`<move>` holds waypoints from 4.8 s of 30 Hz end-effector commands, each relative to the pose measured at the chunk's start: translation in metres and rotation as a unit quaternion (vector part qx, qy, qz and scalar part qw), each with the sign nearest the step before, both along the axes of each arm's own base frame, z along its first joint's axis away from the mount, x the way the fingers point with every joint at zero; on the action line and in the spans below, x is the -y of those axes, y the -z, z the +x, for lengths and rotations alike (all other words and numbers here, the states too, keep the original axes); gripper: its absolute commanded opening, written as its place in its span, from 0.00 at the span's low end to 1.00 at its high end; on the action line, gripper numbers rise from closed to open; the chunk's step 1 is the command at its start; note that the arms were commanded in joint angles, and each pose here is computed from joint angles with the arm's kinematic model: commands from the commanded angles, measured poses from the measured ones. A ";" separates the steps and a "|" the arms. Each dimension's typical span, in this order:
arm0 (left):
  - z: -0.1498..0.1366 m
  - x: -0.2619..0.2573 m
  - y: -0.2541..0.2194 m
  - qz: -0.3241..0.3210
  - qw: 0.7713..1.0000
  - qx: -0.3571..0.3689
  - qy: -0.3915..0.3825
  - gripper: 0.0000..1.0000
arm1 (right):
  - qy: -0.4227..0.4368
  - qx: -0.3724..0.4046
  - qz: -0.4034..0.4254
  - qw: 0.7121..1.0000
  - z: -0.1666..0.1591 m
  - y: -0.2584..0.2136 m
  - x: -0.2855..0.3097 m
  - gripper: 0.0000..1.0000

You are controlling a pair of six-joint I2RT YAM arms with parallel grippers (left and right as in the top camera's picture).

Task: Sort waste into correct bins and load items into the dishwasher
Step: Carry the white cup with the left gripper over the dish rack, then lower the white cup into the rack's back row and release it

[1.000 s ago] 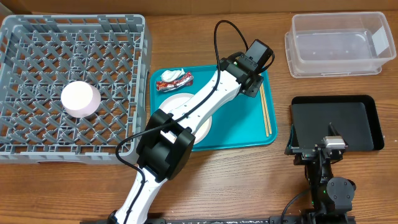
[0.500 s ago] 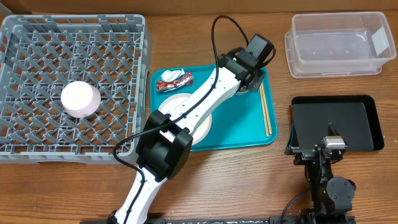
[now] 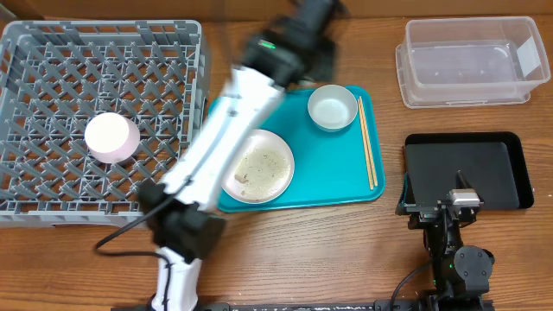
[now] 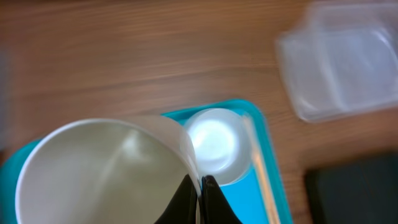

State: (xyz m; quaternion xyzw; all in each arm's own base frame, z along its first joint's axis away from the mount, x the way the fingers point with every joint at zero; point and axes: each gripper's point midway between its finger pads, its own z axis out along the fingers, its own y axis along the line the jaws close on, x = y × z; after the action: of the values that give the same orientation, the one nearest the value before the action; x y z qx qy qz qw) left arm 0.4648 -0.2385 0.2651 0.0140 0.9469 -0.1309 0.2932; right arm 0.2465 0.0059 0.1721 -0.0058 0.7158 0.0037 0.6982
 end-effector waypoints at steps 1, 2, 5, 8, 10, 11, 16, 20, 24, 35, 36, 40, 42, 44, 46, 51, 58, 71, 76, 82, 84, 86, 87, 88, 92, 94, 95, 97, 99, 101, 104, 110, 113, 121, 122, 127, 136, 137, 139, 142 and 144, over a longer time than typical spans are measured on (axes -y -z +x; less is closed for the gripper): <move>0.013 -0.075 -0.006 -0.045 0.992 -0.039 -0.107 0.04 | -0.006 0.003 -0.002 1.000 0.000 0.001 -0.003 1.00; 0.014 -0.093 0.000 -0.051 0.990 -0.059 -0.120 0.04 | -0.006 0.003 -0.002 1.000 0.000 0.001 -0.003 1.00; 0.018 -0.140 0.018 -0.096 0.978 -0.114 -0.149 0.04 | -0.006 0.003 -0.002 1.000 0.000 0.001 -0.003 1.00; 0.033 -0.168 0.026 -0.170 0.970 -0.128 -0.115 0.04 | -0.006 0.003 -0.002 1.000 0.000 0.001 -0.003 1.00; 0.043 -0.182 0.029 -0.218 0.962 -0.127 -0.100 0.04 | -0.006 0.003 -0.002 1.000 0.000 0.001 -0.003 1.00; 0.047 -0.190 0.031 -0.244 0.957 -0.127 -0.092 0.04 | -0.006 0.003 -0.002 1.000 0.000 0.001 -0.003 1.00; 0.058 -0.244 0.060 -0.320 0.929 -0.147 -0.113 0.04 | -0.006 0.003 -0.002 1.000 0.000 0.001 -0.003 1.00; 0.062 -0.285 0.082 -0.399 0.895 -0.157 -0.122 0.04 | -0.006 0.003 -0.002 1.000 0.000 0.001 -0.003 1.00; 0.062 -0.321 0.081 -0.450 0.877 -0.124 -0.110 0.04 | -0.006 0.003 -0.002 1.000 0.000 0.001 -0.003 1.00; 0.050 -0.375 0.069 -0.483 0.864 -0.075 -0.119 0.04 | -0.006 0.003 -0.002 1.000 0.000 0.001 -0.003 1.00; 0.051 -0.372 0.066 -0.488 0.863 -0.071 -0.110 0.04 | -0.006 0.003 -0.002 1.000 0.000 0.001 -0.003 1.00; 0.053 -0.358 0.056 -0.505 0.857 -0.063 -0.078 0.04 | -0.006 0.003 -0.002 1.000 0.000 0.001 -0.003 1.00; 0.054 -0.352 0.059 -0.500 0.859 -0.071 -0.079 0.04 | -0.006 0.003 -0.002 1.000 0.000 0.001 -0.003 1.00; 0.057 -0.347 0.067 -0.488 0.865 -0.082 -0.087 0.04 | -0.006 0.003 -0.002 1.000 0.000 0.001 -0.003 1.00; 0.060 -0.343 0.070 -0.480 0.869 -0.083 -0.085 0.04 | -0.006 0.003 -0.002 1.000 0.000 0.001 -0.003 1.00; 0.066 -0.346 0.076 -0.460 0.880 -0.076 -0.092 0.04 | -0.006 0.003 -0.002 1.000 0.000 0.001 -0.003 1.00; 0.073 -0.353 0.091 -0.429 0.893 -0.074 -0.112 0.04 | -0.006 0.003 -0.002 1.000 0.000 0.001 -0.003 1.00; 0.089 -0.329 0.120 -0.483 0.866 -0.081 -0.101 0.04 | -0.006 0.003 -0.002 1.000 0.000 0.001 -0.003 1.00; 0.090 -0.327 0.125 -0.488 0.862 -0.088 -0.107 0.04 | -0.006 0.003 -0.002 1.000 0.000 0.001 -0.003 1.00; 0.085 -0.334 0.134 -0.480 0.861 -0.103 -0.134 0.04 | -0.006 0.003 -0.002 1.000 0.000 0.001 -0.003 1.00; 0.081 -0.340 0.143 -0.467 0.862 -0.118 -0.160 0.04 | -0.006 0.003 -0.002 1.000 0.000 0.001 -0.003 1.00; 0.075 -0.349 0.157 -0.446 0.862 -0.139 -0.196 0.04 | -0.006 0.003 -0.002 1.000 0.000 0.001 -0.003 1.00; 0.071 -0.354 0.163 -0.433 0.864 -0.148 -0.212 0.04 | -0.006 0.003 -0.002 1.000 0.000 0.001 -0.003 1.00; 0.068 -0.359 0.168 -0.423 0.864 -0.155 -0.225 0.04 | -0.006 0.003 -0.002 1.000 0.000 0.001 -0.003 1.00; 0.058 -0.376 0.180 -0.395 0.867 -0.165 -0.255 0.11 | -0.006 0.003 -0.002 1.000 0.000 0.001 -0.003 1.00; 0.056 -0.381 0.181 -0.385 0.874 -0.160 -0.250 0.23 | -0.006 0.003 -0.002 1.000 0.000 0.001 -0.003 1.00; 0.054 -0.382 0.183 -0.379 0.876 -0.160 -0.250 0.27 | -0.006 0.003 -0.002 1.000 0.000 0.001 -0.003 1.00; 0.051 -0.386 0.188 -0.363 0.881 -0.163 -0.255 0.40 | -0.006 0.003 -0.002 1.000 0.000 0.001 -0.003 1.00; 0.049 -0.390 0.191 -0.347 0.887 -0.164 -0.257 0.54 | -0.006 0.003 -0.002 1.000 0.000 0.001 -0.003 1.00; 0.048 -0.393 0.191 -0.341 0.888 -0.165 -0.262 0.54 | -0.006 0.003 -0.002 1.000 0.000 0.001 -0.003 1.00; 0.049 -0.398 0.180 -0.340 0.888 -0.159 -0.265 0.54 | -0.006 0.003 -0.002 1.000 0.000 0.001 -0.003 1.00; 0.050 -0.417 0.130 -0.289 0.906 -0.134 -0.280 0.47 | -0.006 0.003 -0.002 1.000 0.000 0.001 -0.003 1.00; 0.048 -0.420 0.092 -0.240 0.928 -0.105 -0.265 0.38 | -0.006 0.003 -0.002 1.000 0.000 0.001 -0.003 1.00; 0.051 -0.378 0.046 -0.146 0.963 -0.079 -0.210 0.04 | -0.006 0.003 -0.002 1.000 0.000 0.001 -0.003 1.00; 0.051 -0.374 0.053 -0.114 0.965 -0.090 -0.216 0.04 | -0.006 0.003 -0.002 1.000 0.000 0.001 -0.003 1.00; 0.058 -0.352 0.070 0.025 0.967 -0.109 -0.228 0.04 | -0.006 0.003 -0.002 1.000 0.000 0.001 -0.003 1.00; 0.061 -0.339 0.081 0.140 0.951 -0.115 -0.251 0.04 | -0.006 0.003 -0.002 1.000 0.000 0.001 -0.003 1.00; 0.058 -0.345 0.084 0.152 0.945 -0.120 -0.263 0.04 | -0.006 0.003 -0.002 1.000 0.000 0.001 -0.003 1.00; 0.052 -0.358 0.090 0.181 0.929 -0.130 -0.297 0.04 | -0.006 0.003 -0.002 1.000 0.000 0.001 -0.003 1.00; 0.044 -0.372 0.099 0.198 0.916 -0.146 -0.318 0.04 | -0.006 0.003 -0.002 1.000 0.000 0.001 -0.003 1.00; 0.043 -0.373 0.101 0.194 0.916 -0.149 -0.318 0.04 | -0.006 0.003 -0.002 1.000 0.000 0.001 -0.003 1.00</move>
State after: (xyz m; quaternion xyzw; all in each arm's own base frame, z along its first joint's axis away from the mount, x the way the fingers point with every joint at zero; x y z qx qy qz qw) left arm 0.5141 0.1141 0.1614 -0.2226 0.9537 0.1170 0.1651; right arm 0.2465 0.0059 0.1721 -0.0060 0.7158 0.0036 0.6982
